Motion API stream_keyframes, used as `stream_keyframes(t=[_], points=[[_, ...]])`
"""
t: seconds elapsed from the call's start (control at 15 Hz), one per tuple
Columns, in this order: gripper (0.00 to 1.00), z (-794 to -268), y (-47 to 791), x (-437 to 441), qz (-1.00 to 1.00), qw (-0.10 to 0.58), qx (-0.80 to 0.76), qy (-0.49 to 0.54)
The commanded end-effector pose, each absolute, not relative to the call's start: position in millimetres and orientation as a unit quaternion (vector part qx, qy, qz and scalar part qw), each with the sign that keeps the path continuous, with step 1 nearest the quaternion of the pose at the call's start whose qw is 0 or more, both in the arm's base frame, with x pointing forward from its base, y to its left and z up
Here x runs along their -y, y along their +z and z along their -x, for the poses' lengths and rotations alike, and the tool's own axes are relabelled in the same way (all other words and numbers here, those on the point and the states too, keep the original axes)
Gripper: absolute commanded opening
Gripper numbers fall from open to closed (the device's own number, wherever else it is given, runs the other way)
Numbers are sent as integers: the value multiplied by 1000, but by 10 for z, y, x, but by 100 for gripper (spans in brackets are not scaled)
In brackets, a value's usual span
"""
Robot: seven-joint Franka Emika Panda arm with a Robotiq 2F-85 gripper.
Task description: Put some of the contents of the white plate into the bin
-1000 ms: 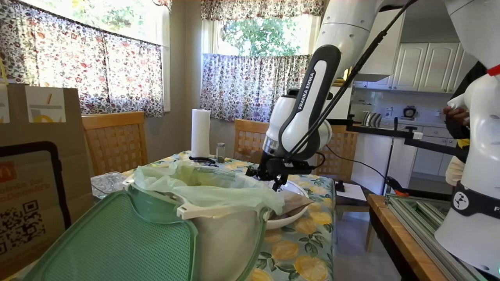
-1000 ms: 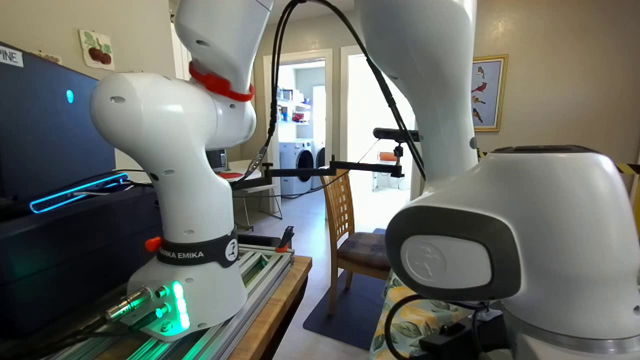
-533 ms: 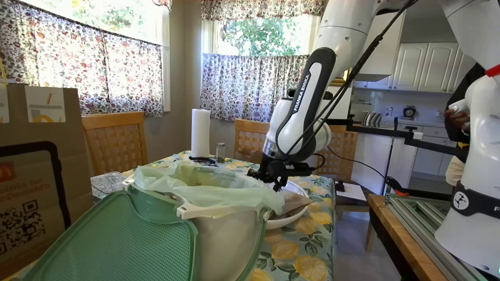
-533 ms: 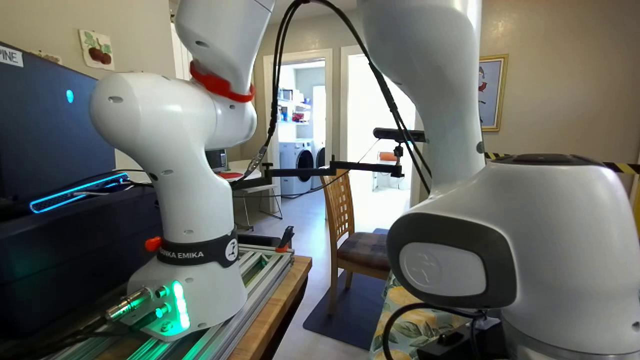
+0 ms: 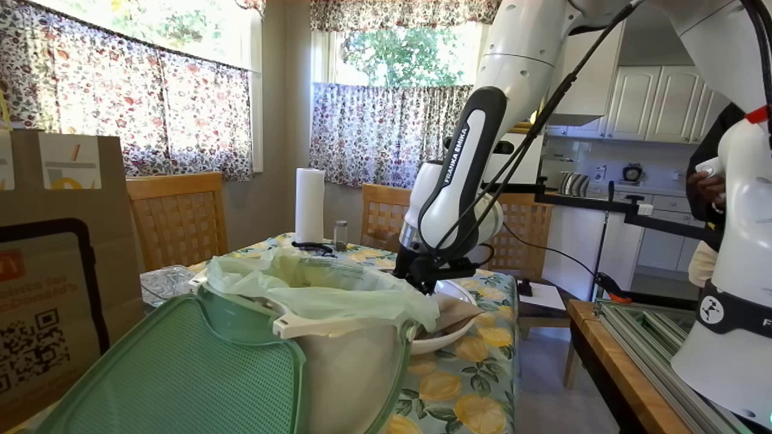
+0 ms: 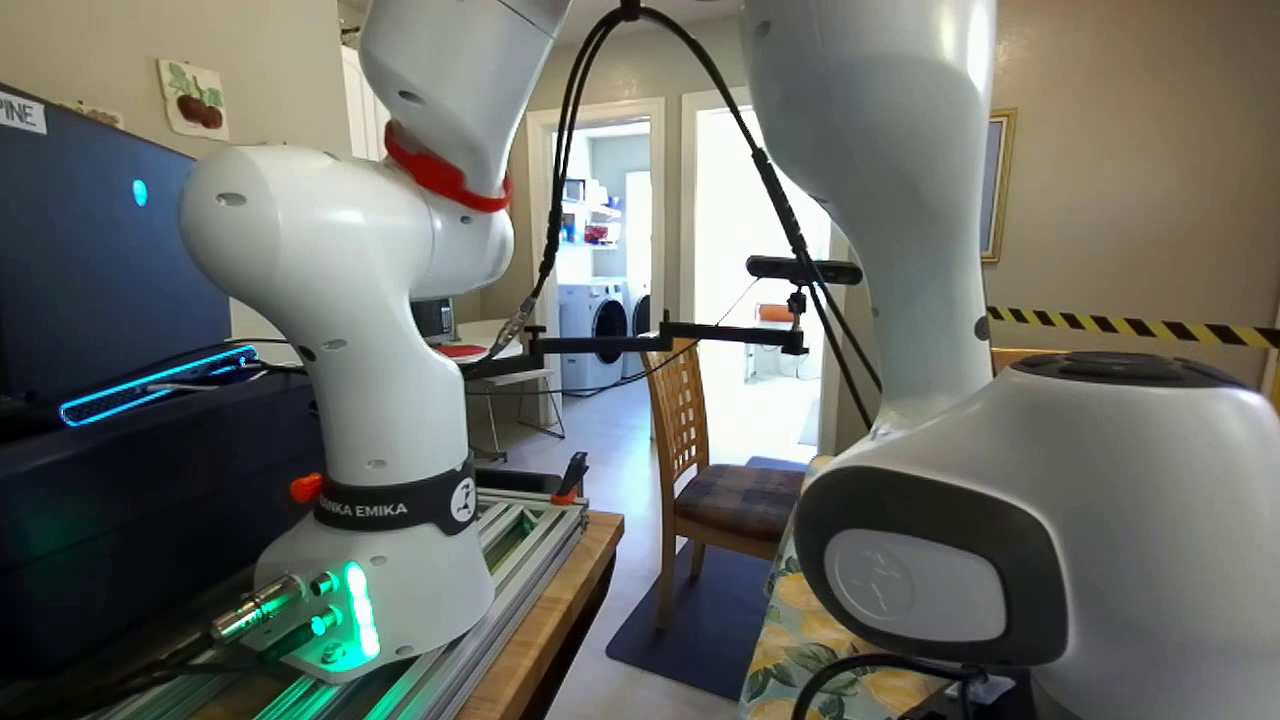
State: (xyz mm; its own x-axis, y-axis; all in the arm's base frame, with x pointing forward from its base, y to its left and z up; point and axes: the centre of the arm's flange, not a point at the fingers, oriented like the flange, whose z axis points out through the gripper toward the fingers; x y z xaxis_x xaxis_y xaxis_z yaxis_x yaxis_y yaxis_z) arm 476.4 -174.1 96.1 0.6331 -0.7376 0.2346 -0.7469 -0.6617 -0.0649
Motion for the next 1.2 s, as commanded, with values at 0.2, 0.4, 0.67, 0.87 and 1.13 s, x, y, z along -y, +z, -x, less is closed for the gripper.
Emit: stream_keyframes(t=[0.2, 0.4, 0.67, 0.87, 1.13], points=[[34, -4933, 894, 1788, -914, 18, 385, 131], [18, -4935, 1084, 1723, -913, 15, 386, 128], [4, -4956, 1292, 1640, -916, 10, 382, 123], [3, -4993, 1441, 1595, -919, 9, 375, 123], [29, -5009, 1488, 1572, -924, 16, 370, 96]])
